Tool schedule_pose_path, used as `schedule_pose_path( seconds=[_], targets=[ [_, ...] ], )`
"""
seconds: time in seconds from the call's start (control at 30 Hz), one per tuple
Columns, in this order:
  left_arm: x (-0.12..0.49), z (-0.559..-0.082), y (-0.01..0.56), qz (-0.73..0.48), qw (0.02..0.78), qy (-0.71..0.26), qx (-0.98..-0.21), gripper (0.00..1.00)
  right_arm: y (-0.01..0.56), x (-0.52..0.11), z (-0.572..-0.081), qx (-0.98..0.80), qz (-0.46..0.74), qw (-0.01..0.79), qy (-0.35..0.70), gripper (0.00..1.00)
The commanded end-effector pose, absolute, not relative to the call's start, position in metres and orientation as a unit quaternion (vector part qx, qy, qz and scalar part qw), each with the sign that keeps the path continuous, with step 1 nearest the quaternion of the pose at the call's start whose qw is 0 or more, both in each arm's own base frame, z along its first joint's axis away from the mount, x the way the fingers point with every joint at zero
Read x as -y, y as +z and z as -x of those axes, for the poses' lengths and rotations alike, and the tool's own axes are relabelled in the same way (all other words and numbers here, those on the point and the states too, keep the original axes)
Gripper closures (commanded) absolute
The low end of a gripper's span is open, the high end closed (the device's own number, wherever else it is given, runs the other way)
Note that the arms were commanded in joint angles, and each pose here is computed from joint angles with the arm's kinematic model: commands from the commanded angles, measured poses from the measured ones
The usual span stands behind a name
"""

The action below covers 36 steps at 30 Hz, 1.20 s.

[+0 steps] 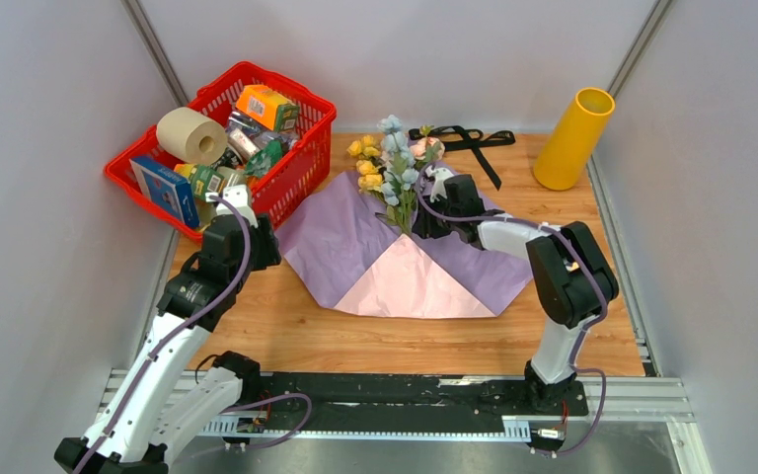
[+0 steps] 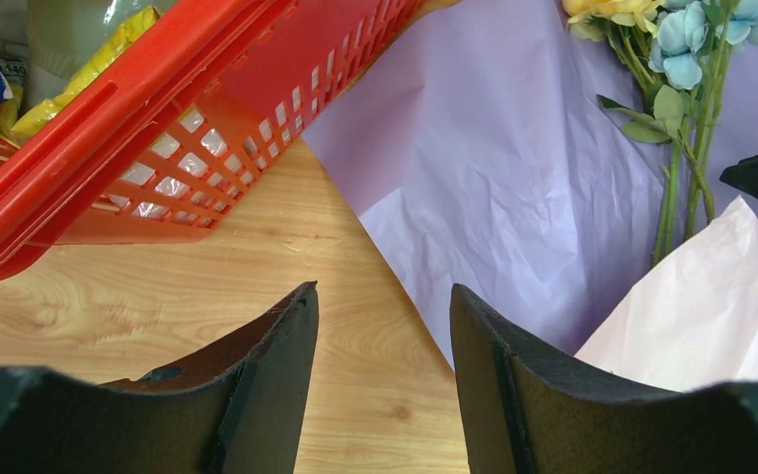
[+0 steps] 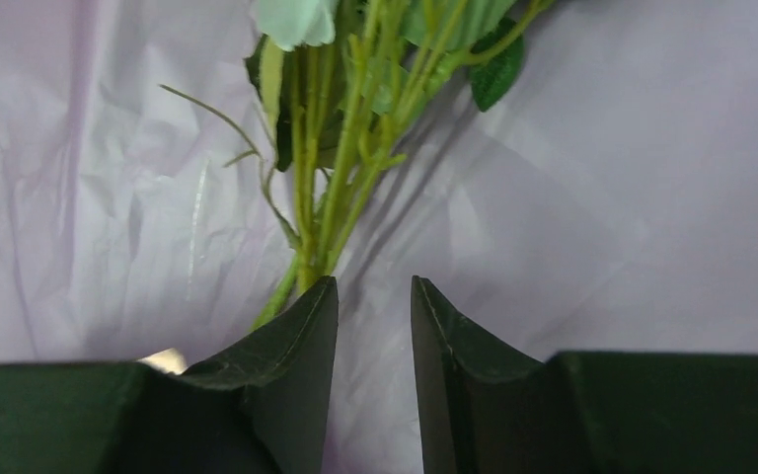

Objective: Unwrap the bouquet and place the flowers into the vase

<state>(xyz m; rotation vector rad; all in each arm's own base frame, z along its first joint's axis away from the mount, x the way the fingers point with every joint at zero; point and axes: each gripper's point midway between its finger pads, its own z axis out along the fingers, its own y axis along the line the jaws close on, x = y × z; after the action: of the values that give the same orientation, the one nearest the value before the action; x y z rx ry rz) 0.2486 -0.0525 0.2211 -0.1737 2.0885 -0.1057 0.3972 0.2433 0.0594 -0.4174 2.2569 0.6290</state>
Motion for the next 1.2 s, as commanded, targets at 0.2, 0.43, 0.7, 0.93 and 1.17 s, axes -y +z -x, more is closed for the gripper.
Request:
schedule_pose_path(
  seconds=[0.2, 0.43, 0.7, 0.93, 1.17],
  targets=[
    [0.053, -0.250, 0.225, 0.064, 0.508, -0.047, -0.858, 0.40, 0.045, -0.239, -0.357, -0.890, 0.173, 0.319, 0.275, 0.67],
    [0.057, -0.248, 0.226, 0.058, 0.508, -0.057, -0.857, 0.40, 0.078, -0.244, -0.309, -0.882, 0.197, 0.313, 0.293, 0.68],
    [0.104, -0.245, 0.217, 0.020, 0.472, -0.172, -0.864, 0.39, 0.089, -0.257, -0.239, -0.864, 0.253, 0.275, 0.338, 0.67],
    [0.161, -0.243, 0.187, -0.026, 0.388, -0.259, -0.884, 0.41, 0.095, -0.256, -0.210, -0.880, 0.199, 0.274, 0.334, 0.66],
    [0.223, -0.221, 0.147, -0.114, 0.305, -0.263, -0.908, 0.44, 0.088, -0.257, -0.181, -0.893, 0.162, 0.251, 0.335, 0.66]
  ],
)
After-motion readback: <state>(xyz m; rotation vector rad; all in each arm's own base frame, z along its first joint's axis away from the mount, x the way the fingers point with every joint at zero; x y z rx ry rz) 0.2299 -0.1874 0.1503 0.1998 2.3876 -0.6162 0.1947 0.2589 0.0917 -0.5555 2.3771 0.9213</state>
